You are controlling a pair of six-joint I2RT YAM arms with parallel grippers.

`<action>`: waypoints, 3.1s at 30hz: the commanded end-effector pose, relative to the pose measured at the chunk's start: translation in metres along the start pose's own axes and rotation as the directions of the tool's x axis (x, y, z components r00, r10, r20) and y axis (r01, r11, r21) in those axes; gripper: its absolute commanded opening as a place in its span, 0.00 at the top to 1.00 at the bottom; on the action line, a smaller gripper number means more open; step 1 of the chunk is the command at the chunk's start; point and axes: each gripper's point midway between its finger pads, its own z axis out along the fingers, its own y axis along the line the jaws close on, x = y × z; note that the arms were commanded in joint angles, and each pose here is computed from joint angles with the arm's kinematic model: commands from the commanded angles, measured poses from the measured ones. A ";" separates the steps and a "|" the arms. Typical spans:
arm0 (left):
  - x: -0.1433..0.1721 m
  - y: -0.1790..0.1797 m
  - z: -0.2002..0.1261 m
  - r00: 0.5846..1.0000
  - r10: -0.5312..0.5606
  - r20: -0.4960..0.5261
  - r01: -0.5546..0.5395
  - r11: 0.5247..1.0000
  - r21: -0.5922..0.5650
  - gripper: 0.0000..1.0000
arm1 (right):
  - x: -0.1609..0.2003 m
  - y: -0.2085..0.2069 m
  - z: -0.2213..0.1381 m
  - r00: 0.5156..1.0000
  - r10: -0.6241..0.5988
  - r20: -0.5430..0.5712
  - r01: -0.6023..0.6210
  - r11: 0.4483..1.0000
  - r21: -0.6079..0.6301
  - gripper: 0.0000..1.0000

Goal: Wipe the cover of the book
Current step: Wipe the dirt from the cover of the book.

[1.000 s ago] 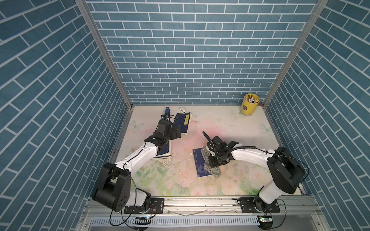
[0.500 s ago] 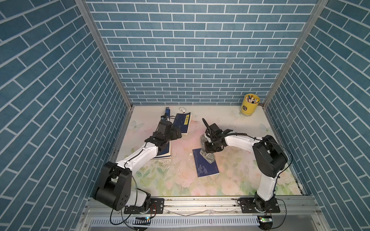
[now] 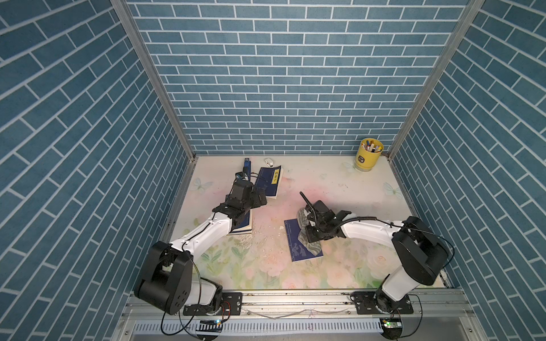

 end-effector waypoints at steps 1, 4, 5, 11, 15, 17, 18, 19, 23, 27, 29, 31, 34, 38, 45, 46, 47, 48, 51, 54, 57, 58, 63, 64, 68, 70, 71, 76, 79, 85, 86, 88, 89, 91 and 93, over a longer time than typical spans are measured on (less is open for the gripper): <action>-0.015 -0.002 -0.005 0.999 0.016 0.043 -0.016 1.000 -0.002 0.00 | 0.093 -0.045 0.013 0.964 0.127 -0.234 -0.084 0.979 0.184 1.00; -0.016 -0.001 -0.007 0.999 0.020 0.049 -0.019 1.000 -0.006 0.00 | 0.106 -0.047 0.015 0.957 0.135 -0.257 -0.089 0.979 0.183 1.00; -0.015 -0.001 -0.008 0.999 0.020 0.050 -0.020 1.000 -0.003 0.00 | 0.109 -0.048 0.016 0.956 0.137 -0.261 -0.090 0.979 0.184 1.00; -0.016 0.003 -0.014 0.998 0.023 0.055 -0.023 1.000 -0.017 0.00 | 0.132 -0.049 0.011 0.943 0.137 -0.304 -0.089 0.982 0.167 1.00; -0.016 0.003 -0.013 0.998 0.027 0.052 -0.026 1.000 -0.018 0.00 | 0.144 -0.050 0.003 0.941 0.145 -0.307 -0.093 0.980 0.178 1.00; -0.015 0.002 -0.011 0.998 0.024 0.051 -0.023 1.000 -0.015 0.00 | 0.149 -0.049 -0.002 0.941 0.148 -0.304 -0.096 0.979 0.180 1.00; -0.015 0.002 -0.010 0.998 0.024 0.052 -0.023 1.000 -0.015 0.00 | 0.151 -0.049 -0.004 0.942 0.147 -0.301 -0.094 0.979 0.183 1.00; -0.014 0.002 -0.009 0.998 0.025 0.050 -0.024 1.000 -0.015 0.00 | 0.153 -0.050 -0.007 0.942 0.150 -0.301 -0.095 0.977 0.190 1.00; -0.013 0.001 -0.005 0.999 0.028 0.041 -0.027 1.000 -0.012 0.00 | 0.155 -0.050 -0.011 0.943 0.155 -0.294 -0.101 0.977 0.189 1.00; -0.013 0.000 -0.003 0.999 0.032 0.040 -0.031 0.999 -0.010 0.00 | 0.140 -0.047 -0.010 0.955 0.108 -0.277 -0.054 0.979 0.197 1.00; -0.013 0.001 -0.003 0.999 0.033 0.037 -0.032 0.999 -0.011 0.00 | 0.126 -0.043 -0.006 0.958 0.083 -0.275 -0.027 0.979 0.202 1.00; -0.012 0.001 -0.004 0.999 0.033 0.035 -0.032 0.999 -0.012 0.00 | 0.107 -0.037 0.003 0.959 0.067 -0.277 -0.014 0.982 0.189 1.00; -0.011 0.001 -0.005 0.999 0.030 0.032 -0.030 1.000 -0.010 0.00 | 0.078 -0.030 0.020 0.960 0.054 -0.276 -0.008 0.987 0.163 1.00; -0.011 -0.002 -0.008 0.999 0.024 0.030 -0.024 1.000 0.008 0.00 | 0.045 -0.026 0.045 0.958 0.055 -0.282 -0.018 0.991 0.130 1.00; -0.013 -0.002 -0.010 0.999 0.030 0.028 -0.030 1.000 0.005 0.00 | 0.036 -0.020 0.054 0.954 0.019 -0.298 0.016 0.993 0.113 1.00; -0.013 -0.002 -0.010 0.999 0.031 0.026 -0.031 1.000 0.004 0.00 | 0.041 -0.019 0.050 0.953 0.010 -0.302 0.026 0.993 0.115 1.00; -0.013 -0.003 -0.010 0.999 0.032 0.028 -0.033 0.999 0.006 0.00 | 0.052 -0.017 0.046 0.949 0.001 -0.315 0.038 0.992 0.117 1.00; -0.013 -0.003 -0.009 0.999 0.035 0.026 -0.035 0.999 0.005 0.00 | 0.065 -0.015 0.042 0.944 -0.006 -0.330 0.047 0.992 0.115 1.00; -0.013 -0.003 -0.007 0.999 0.045 0.020 -0.045 0.999 -0.001 0.00 | 0.112 -0.011 0.028 0.922 -0.010 -0.387 0.060 0.991 0.116 1.00; -0.015 -0.003 -0.005 0.999 0.051 0.019 -0.051 0.999 -0.004 0.00 | 0.139 -0.012 0.017 0.913 0.006 -0.409 0.047 0.992 0.120 1.00; -0.017 -0.004 -0.004 0.998 0.053 0.021 -0.053 0.999 -0.007 0.00 | 0.131 -0.010 0.013 0.928 -0.006 -0.372 0.052 0.992 0.115 0.99; -0.018 -0.004 -0.003 0.998 0.052 0.024 -0.051 0.999 -0.008 0.00 | 0.120 -0.008 0.015 0.936 -0.013 -0.353 0.055 0.992 0.110 0.98; -0.022 -0.005 -0.005 0.998 0.048 0.027 -0.048 0.999 -0.013 0.00 | 0.056 -0.016 0.039 0.954 0.018 -0.301 0.014 0.995 0.104 0.98; -0.022 -0.005 -0.007 0.998 0.047 0.030 -0.047 0.999 -0.013 0.00 | 0.040 -0.019 0.045 0.958 0.028 -0.285 0.001 0.995 0.099 0.98; -0.021 -0.003 -0.010 0.998 0.046 0.031 -0.045 0.999 -0.015 0.00 | -0.002 -0.020 0.058 0.965 -0.002 -0.261 0.025 0.996 0.085 0.98; -0.021 -0.002 -0.010 0.999 0.044 0.027 -0.044 0.999 -0.015 0.00 | -0.013 -0.013 0.059 0.963 -0.038 -0.267 0.059 0.996 0.069 0.98; -0.021 -0.002 -0.010 0.999 0.043 0.027 -0.043 0.999 -0.017 0.00 | -0.014 -0.011 0.058 0.962 -0.046 -0.268 0.065 0.996 0.062 0.99; -0.023 -0.005 -0.008 0.999 0.039 0.027 -0.039 0.999 -0.014 0.00 | 0.019 -0.003 0.047 0.952 -0.075 -0.296 0.090 0.995 0.038 0.98; -0.027 -0.006 -0.006 0.999 0.044 0.030 -0.043 0.999 -0.018 0.00 | 0.049 0.007 0.039 0.946 -0.092 -0.309 0.104 0.994 0.021 0.99; -0.030 -0.008 -0.005 0.998 0.043 0.040 -0.043 0.999 -0.008 0.01 | 0.055 0.010 0.044 0.947 -0.082 -0.311 0.094 0.995 0.024 0.98; -0.029 -0.008 -0.004 0.998 0.043 0.036 -0.043 0.999 -0.008 0.00 | 0.047 0.009 0.047 0.947 -0.084 -0.311 0.099 0.995 0.032 0.98; -0.028 -0.008 -0.004 0.999 0.045 0.030 -0.045 0.999 -0.010 0.00 | 0.025 0.008 0.056 0.950 -0.091 -0.299 0.107 0.994 0.037 0.99; -0.029 -0.008 -0.005 0.999 0.044 0.029 -0.044 0.999 -0.012 0.00 | 0.016 0.005 0.060 0.952 -0.082 -0.294 0.098 0.994 0.039 0.98; -0.028 -0.006 -0.008 0.999 0.045 0.030 -0.044 0.999 -0.015 0.00 | -0.006 0.003 0.066 0.959 -0.069 -0.275 0.081 0.996 0.033 0.99; -0.029 -0.004 -0.011 0.998 0.042 0.037 -0.042 0.999 -0.022 0.00 | -0.019 0.003 0.068 0.960 -0.078 -0.269 0.088 0.996 0.026 0.99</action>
